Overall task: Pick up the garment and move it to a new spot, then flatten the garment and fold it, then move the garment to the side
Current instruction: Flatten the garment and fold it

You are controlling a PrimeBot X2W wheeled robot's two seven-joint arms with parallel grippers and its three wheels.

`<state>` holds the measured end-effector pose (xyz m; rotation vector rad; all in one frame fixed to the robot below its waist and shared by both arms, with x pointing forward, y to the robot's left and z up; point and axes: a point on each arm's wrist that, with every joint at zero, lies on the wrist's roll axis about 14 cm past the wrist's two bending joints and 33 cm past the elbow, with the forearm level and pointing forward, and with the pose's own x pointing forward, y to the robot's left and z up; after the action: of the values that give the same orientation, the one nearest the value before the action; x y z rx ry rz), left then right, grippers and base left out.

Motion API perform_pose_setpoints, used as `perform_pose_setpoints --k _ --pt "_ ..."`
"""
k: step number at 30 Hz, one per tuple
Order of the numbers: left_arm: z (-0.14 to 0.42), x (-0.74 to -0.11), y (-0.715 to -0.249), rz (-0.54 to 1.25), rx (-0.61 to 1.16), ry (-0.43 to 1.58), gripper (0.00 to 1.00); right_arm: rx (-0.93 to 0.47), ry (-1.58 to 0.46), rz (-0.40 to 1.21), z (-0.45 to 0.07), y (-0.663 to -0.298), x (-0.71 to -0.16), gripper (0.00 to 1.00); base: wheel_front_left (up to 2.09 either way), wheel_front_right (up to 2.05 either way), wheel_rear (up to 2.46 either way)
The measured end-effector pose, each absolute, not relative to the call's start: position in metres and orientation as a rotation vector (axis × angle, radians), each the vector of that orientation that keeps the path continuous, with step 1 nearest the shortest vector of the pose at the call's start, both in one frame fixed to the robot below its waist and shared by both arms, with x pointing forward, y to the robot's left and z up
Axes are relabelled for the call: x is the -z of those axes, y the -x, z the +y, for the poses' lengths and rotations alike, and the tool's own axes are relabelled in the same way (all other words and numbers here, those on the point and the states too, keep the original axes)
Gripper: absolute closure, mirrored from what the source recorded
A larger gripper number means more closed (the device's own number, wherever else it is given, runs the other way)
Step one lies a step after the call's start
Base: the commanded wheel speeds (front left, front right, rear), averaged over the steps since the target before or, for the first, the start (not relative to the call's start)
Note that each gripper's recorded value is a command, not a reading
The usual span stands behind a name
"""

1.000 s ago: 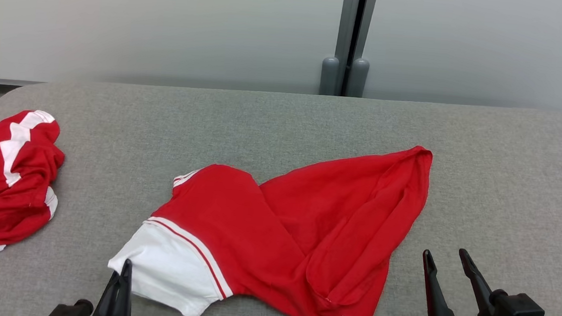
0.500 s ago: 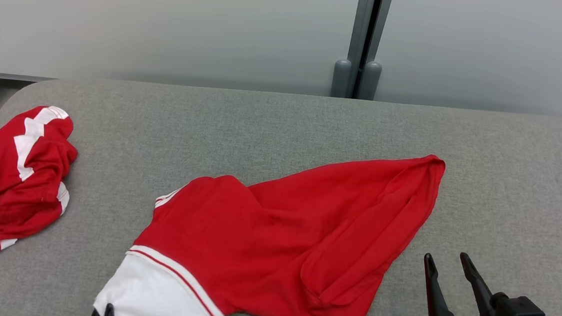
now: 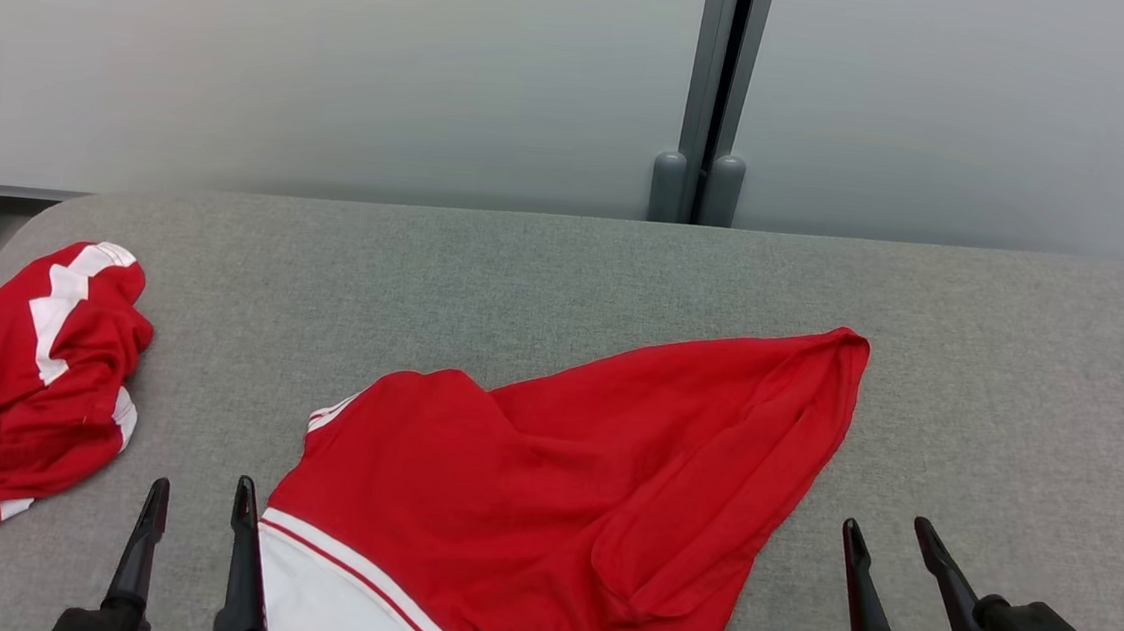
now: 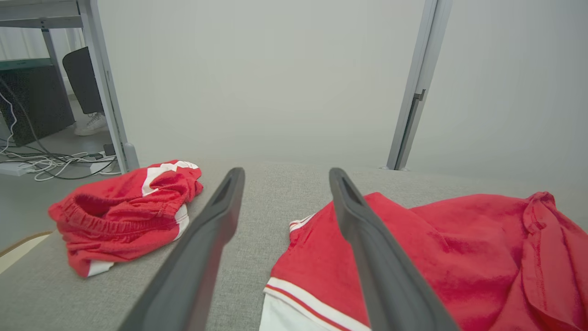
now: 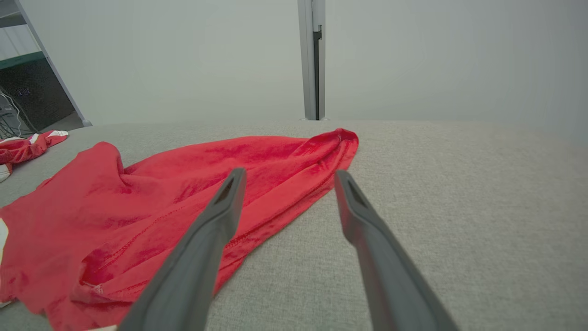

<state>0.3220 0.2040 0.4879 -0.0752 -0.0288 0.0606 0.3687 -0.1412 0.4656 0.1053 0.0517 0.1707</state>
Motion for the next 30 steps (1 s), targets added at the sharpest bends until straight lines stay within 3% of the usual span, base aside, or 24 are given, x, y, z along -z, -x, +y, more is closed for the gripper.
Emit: perform_pose_setpoints --k 8,20,29,30 --pt "0.194 -0.503 -0.341 -0.075 -0.014 0.055 0.0 -0.147 -0.104 0.043 -0.149 -0.36 -0.468 0.0 0.0 0.0 0.0" --pt "0.187 -0.482 -0.345 -0.007 0.023 0.025 0.0 -0.126 -0.105 0.05 -0.156 -0.35 -0.465 0.0 0.0 0.0 0.0" --pt "0.189 -0.482 -0.344 -0.008 0.02 0.027 0.0 -0.354 -0.054 0.035 -0.097 -0.358 -0.474 0.0 0.0 0.0 0.0" --pt "0.19 -0.483 -0.343 -0.01 0.017 0.029 0.0 -0.426 -0.041 0.051 -0.078 -0.357 -0.471 0.0 0.0 0.0 0.0"
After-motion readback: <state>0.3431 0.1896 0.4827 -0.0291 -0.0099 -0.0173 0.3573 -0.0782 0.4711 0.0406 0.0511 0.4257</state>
